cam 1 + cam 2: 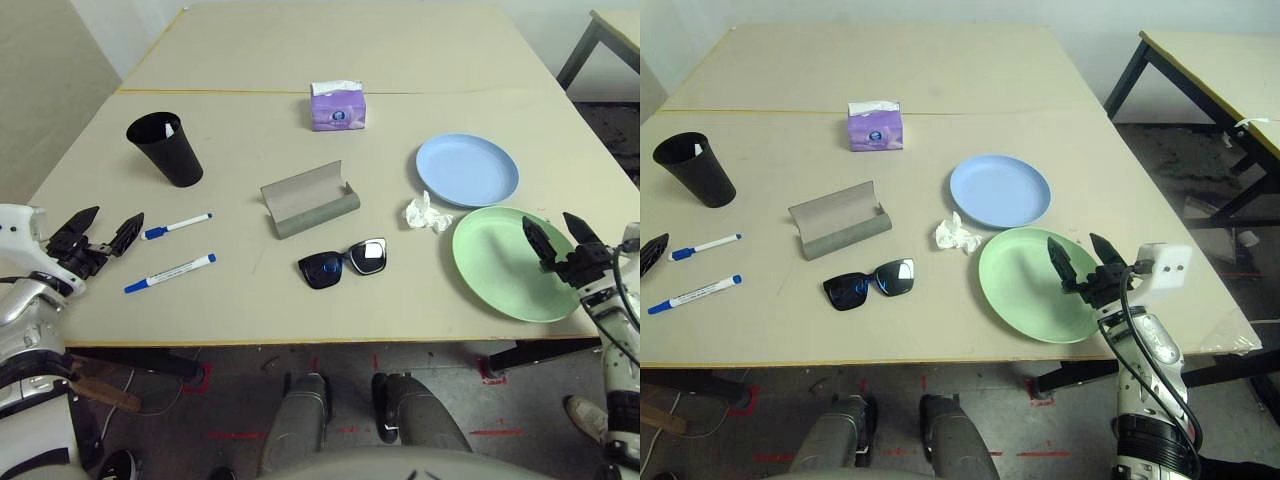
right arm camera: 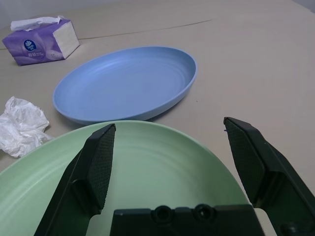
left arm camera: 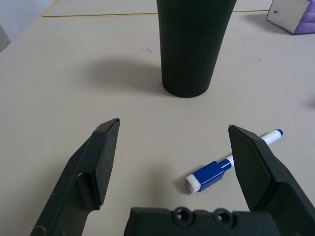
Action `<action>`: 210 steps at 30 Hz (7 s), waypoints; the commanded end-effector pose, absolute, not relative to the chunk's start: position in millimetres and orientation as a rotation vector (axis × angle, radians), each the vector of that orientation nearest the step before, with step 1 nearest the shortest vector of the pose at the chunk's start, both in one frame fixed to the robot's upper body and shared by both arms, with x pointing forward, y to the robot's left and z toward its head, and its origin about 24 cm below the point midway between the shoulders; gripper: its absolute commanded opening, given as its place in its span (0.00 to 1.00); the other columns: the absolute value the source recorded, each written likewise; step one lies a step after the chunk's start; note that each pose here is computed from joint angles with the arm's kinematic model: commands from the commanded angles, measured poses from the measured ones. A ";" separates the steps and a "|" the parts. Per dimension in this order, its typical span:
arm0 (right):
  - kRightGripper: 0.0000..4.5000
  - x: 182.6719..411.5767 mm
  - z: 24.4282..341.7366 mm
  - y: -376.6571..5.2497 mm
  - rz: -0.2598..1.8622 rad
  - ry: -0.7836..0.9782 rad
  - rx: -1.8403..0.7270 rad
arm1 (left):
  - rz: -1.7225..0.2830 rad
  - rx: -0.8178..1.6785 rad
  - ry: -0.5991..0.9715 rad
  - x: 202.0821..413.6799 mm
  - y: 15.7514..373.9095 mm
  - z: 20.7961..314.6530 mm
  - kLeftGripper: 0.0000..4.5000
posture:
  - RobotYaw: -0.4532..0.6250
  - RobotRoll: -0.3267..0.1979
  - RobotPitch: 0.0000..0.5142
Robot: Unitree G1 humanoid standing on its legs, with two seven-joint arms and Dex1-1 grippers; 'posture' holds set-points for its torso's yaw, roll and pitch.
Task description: Organize and tidy the items on the table.
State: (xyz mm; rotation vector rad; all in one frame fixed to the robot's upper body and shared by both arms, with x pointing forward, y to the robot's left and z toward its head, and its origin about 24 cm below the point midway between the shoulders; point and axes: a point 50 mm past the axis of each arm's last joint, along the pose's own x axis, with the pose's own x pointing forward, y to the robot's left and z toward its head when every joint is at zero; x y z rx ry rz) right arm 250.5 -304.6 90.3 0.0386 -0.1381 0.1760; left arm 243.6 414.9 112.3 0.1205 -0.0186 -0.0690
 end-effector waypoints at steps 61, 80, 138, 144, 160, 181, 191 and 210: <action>0.99 254.3 118.3 -319.7 0.300 -0.071 -0.072 | -1.142 0.278 0.111 263.1 323.6 128.2 1.00 | 0.38 0.62 0.30; 0.99 289.8 230.3 -184.8 0.831 0.136 -0.281 | -1.117 0.281 0.078 273.3 317.7 118.0 1.00 | 0.36 0.62 0.28; 0.99 225.5 138.6 -305.0 0.286 0.918 -0.155 | -1.104 0.295 0.071 267.3 317.6 113.3 1.00 | 0.38 0.62 0.31; 0.99 222.2 133.8 -302.6 0.311 0.942 -0.124 | -1.099 0.298 0.066 267.6 316.8 113.6 1.00 | 0.38 0.62 0.30; 0.14 221.1 132.1 -299.5 0.346 0.940 -0.103 | -1.091 0.301 0.060 266.5 316.2 112.4 1.00 | 0.38 0.62 0.30; 0.01 240.1 181.3 -286.5 0.434 0.765 0.004 | -1.094 0.296 0.075 265.3 314.2 107.8 1.00 | 0.37 0.62 0.30; 0.01 272.1 226.9 -273.1 0.497 0.579 0.134 | -1.094 0.292 0.074 265.3 312.5 105.6 1.00 | 0.38 0.62 0.28; 0.01 374.8 226.0 -279.6 0.178 0.388 0.119 | -1.061 0.288 0.060 261.9 315.3 107.8 1.00 | 0.42 0.62 0.30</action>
